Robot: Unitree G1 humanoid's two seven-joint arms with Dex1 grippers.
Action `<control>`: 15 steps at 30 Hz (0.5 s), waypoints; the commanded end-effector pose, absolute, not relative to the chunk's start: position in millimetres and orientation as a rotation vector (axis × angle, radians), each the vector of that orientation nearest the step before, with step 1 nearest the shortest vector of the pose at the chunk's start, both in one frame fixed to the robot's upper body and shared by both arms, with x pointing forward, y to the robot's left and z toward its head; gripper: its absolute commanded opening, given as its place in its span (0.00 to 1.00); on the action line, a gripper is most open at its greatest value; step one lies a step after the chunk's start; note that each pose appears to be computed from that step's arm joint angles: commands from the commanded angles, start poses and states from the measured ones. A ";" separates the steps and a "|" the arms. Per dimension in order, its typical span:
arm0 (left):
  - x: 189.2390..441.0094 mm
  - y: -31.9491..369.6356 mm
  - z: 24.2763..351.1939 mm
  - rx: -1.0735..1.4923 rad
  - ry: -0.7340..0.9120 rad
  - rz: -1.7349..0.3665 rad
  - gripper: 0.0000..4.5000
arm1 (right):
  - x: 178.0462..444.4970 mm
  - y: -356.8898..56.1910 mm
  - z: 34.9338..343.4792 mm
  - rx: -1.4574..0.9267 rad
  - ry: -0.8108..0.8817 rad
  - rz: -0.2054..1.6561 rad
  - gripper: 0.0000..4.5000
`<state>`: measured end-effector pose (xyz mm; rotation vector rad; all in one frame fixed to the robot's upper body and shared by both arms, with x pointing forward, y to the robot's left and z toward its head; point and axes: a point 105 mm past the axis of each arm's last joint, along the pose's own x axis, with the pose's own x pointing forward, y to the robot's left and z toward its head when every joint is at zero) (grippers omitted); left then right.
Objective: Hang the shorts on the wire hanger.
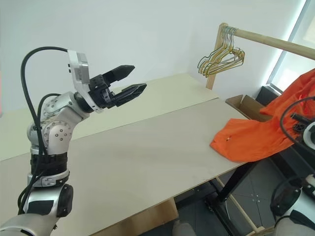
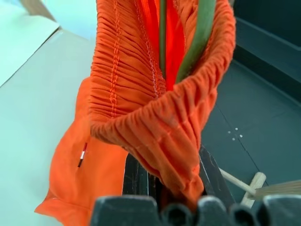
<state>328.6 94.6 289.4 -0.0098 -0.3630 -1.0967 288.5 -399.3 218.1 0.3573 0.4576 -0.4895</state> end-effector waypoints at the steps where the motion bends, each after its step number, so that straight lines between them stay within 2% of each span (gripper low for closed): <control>1: 322.8 95.3 298.8 0.010 -0.400 -1.101 0.99 | 281.8 -415.8 236.4 0.406 0.430 -0.564 0.00; 9: 320.4 95.5 298.3 0.022 -0.398 -1.112 0.99 | 281.2 -437.2 227.1 0.601 0.457 -0.601 0.00; 15: 319.8 96.7 298.2 0.032 -0.395 -1.116 0.99 | 280.0 -451.0 214.6 0.630 0.459 -0.623 0.00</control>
